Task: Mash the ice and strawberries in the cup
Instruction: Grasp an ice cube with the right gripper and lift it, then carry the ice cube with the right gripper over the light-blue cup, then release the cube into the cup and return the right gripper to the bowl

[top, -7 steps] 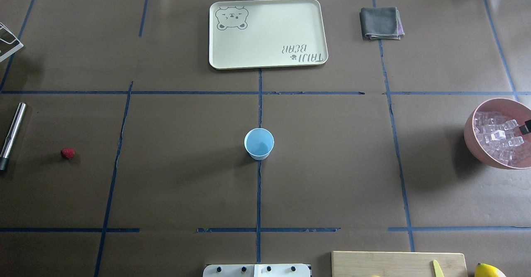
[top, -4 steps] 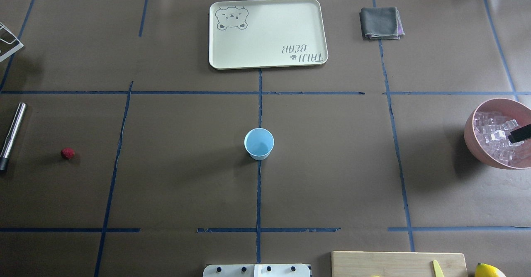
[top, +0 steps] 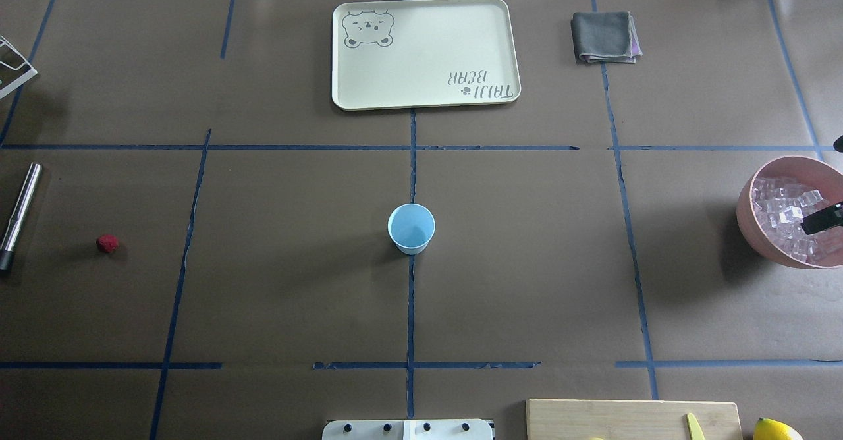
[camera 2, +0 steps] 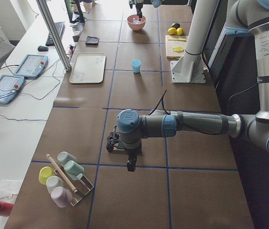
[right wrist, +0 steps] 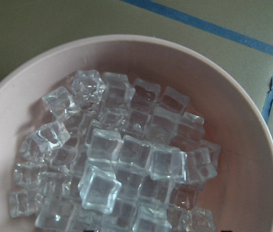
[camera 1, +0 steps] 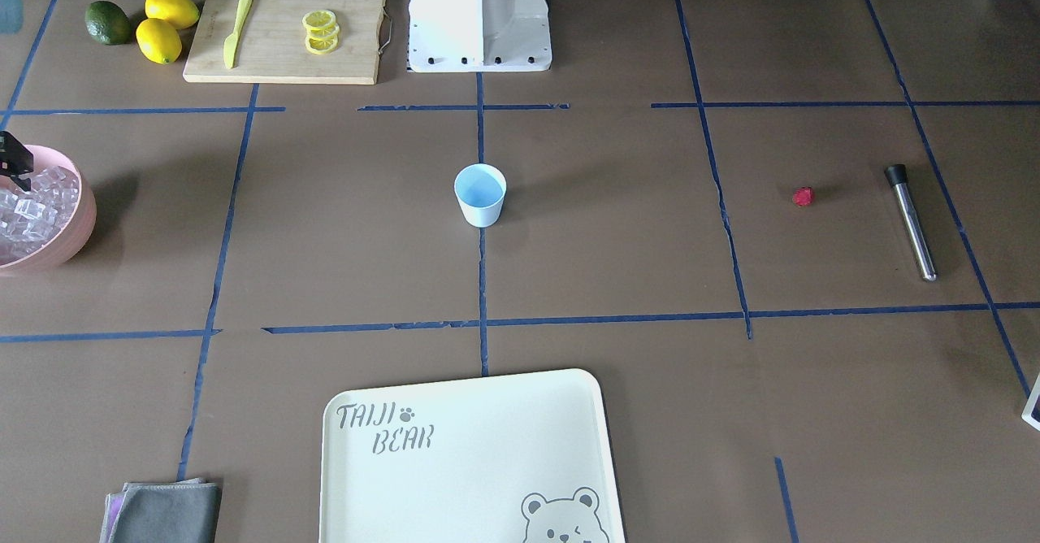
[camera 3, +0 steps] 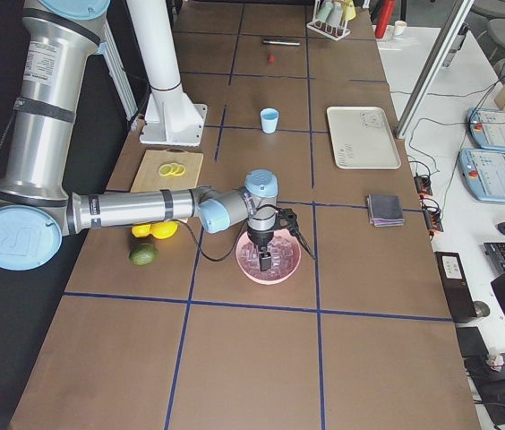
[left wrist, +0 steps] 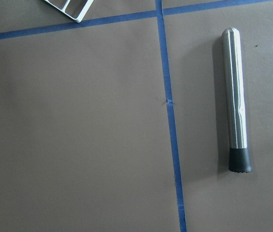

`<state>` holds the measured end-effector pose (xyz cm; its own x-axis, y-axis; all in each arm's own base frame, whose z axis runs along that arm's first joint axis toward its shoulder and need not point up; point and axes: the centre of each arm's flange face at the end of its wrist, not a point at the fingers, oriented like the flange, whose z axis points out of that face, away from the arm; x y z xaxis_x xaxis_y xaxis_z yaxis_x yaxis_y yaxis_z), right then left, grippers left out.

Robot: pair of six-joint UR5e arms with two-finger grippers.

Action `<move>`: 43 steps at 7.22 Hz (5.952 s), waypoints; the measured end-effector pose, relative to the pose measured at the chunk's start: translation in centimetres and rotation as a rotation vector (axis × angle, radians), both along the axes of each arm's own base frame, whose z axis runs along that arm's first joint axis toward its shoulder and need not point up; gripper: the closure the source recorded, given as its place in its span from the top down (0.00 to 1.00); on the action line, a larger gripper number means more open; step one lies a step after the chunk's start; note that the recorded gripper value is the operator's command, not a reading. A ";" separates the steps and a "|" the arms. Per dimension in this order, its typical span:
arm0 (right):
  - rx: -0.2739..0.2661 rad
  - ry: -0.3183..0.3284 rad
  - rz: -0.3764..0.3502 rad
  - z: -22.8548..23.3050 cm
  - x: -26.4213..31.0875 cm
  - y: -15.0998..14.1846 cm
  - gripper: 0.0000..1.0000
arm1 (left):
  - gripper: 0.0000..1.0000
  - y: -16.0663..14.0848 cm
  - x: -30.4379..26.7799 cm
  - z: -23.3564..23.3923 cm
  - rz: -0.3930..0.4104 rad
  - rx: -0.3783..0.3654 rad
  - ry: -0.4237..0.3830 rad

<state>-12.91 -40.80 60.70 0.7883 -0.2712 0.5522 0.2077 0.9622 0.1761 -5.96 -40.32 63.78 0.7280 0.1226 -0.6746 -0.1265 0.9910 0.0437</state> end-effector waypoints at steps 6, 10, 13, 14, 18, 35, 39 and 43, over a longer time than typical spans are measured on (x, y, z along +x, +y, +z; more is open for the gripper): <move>-0.021 0.013 -0.011 1.4 -0.5 0.0 0.24 | 1.00 0.0 0.0 0.1 0.001 -0.001 0.000; -0.010 0.000 -0.009 0.5 -0.5 -0.2 0.17 | 1.00 0.0 0.0 0.1 0.001 -0.001 0.000; 0.032 -0.032 0.018 -3.0 0.7 -0.5 0.10 | 1.00 0.0 0.0 0.0 0.000 -0.002 0.001; 0.041 -0.038 0.030 -5.5 1.0 -0.6 0.07 | 1.00 0.1 0.0 0.1 0.000 -0.003 0.001; 0.016 -0.149 0.105 -20.5 -4.7 -4.2 0.00 | 1.00 0.1 0.0 -0.1 0.000 0.001 0.002; -0.146 -0.157 0.304 -48.3 -44.6 0.5 0.98 | 1.00 0.0 0.5 -1.1 0.001 0.015 0.046; -0.164 -0.173 0.282 -45.8 -38.6 -3.7 0.99 | 1.00 0.0 0.5 -1.0 0.001 0.011 0.046; -0.068 -0.167 0.186 -34.3 -19.7 -8.6 0.99 | 1.00 0.1 0.5 -0.8 0.002 0.009 0.047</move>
